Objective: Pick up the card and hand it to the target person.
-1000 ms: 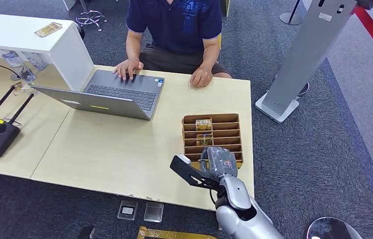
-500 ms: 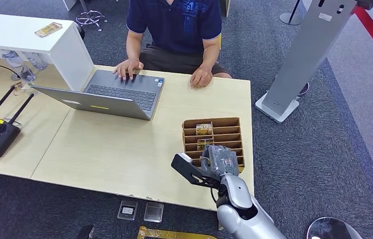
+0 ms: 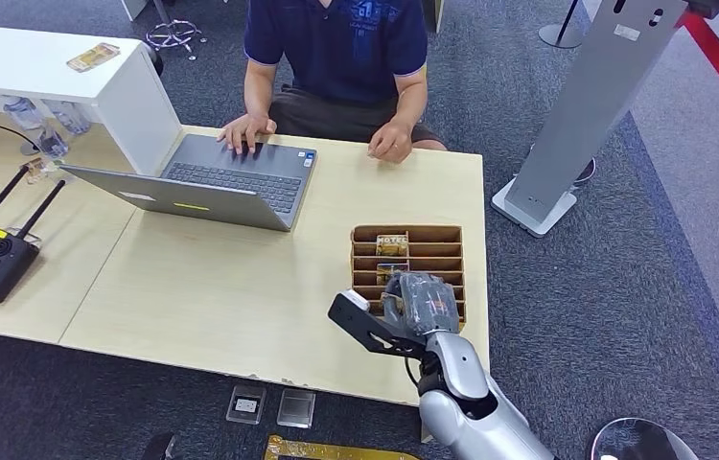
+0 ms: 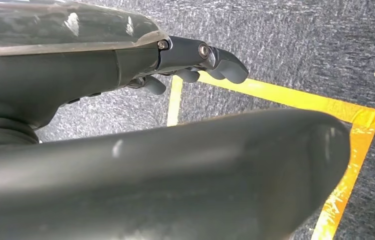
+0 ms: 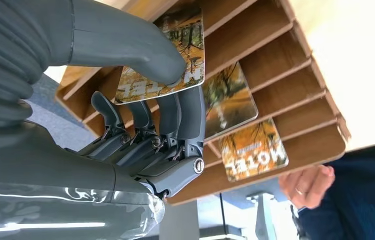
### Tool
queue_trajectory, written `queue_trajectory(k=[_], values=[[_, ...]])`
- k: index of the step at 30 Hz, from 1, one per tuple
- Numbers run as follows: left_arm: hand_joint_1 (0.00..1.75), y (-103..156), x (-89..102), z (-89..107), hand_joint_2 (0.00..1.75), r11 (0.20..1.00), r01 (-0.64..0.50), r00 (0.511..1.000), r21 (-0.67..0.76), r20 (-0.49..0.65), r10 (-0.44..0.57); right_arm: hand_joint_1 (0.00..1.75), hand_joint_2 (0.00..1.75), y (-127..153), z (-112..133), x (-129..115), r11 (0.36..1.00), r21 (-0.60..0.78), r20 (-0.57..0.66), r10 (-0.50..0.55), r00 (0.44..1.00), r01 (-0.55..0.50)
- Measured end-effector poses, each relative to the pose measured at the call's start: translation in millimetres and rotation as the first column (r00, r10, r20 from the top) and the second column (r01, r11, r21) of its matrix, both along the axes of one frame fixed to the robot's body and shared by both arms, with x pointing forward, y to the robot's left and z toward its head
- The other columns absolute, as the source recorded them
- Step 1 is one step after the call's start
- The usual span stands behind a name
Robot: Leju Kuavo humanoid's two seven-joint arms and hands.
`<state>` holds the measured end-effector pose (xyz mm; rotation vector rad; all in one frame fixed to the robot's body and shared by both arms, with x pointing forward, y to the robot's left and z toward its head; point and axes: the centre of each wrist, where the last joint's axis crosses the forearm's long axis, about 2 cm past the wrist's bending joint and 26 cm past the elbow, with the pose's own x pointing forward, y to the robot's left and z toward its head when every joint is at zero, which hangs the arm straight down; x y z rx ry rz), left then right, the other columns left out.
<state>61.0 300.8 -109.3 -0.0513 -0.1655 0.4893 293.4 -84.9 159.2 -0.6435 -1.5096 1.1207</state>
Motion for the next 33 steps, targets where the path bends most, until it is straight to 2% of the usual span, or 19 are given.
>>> queue_trajectory(k=[10, 16, 21, 27, 33], values=[[0.0, 0, -1.0, -0.1, 0.0, 1.0, 0.028, 1.0, 0.002, 0.008, -0.028, 1.45, 1.75, -20, 17, -1, 0.997, 0.058, 0.204, -0.057, 0.977, 0.046], [0.0, 0, -1.2, -0.2, 0.0, 0.999, 0.042, 0.999, 0.0, 0.012, -0.042, 1.45, 1.75, -32, 37, 2, 0.995, 0.103, 0.323, -0.037, 0.946, 0.004], [0.0, -1, -0.8, -0.1, 0.0, 0.998, 0.058, 0.998, -0.003, 0.027, -0.057, 1.45, 1.75, -37, 61, 22, 0.99, 0.125, 0.396, 0.013, 0.918, -0.068], [0.0, -1, 0.8, 0.1, 0.0, 0.998, 0.069, 0.997, -0.003, 0.032, -0.069, 1.45, 1.75, -34, 84, 64, 0.988, 0.111, 0.442, 0.05, 0.896, -0.11], [0.0, -1, 1.6, 0.2, 0.0, 0.997, 0.073, 0.997, -0.001, 0.032, -0.073, 1.45, 1.75, -28, 87, 91, 0.995, 0.063, 0.444, 0.047, 0.895, -0.084]])
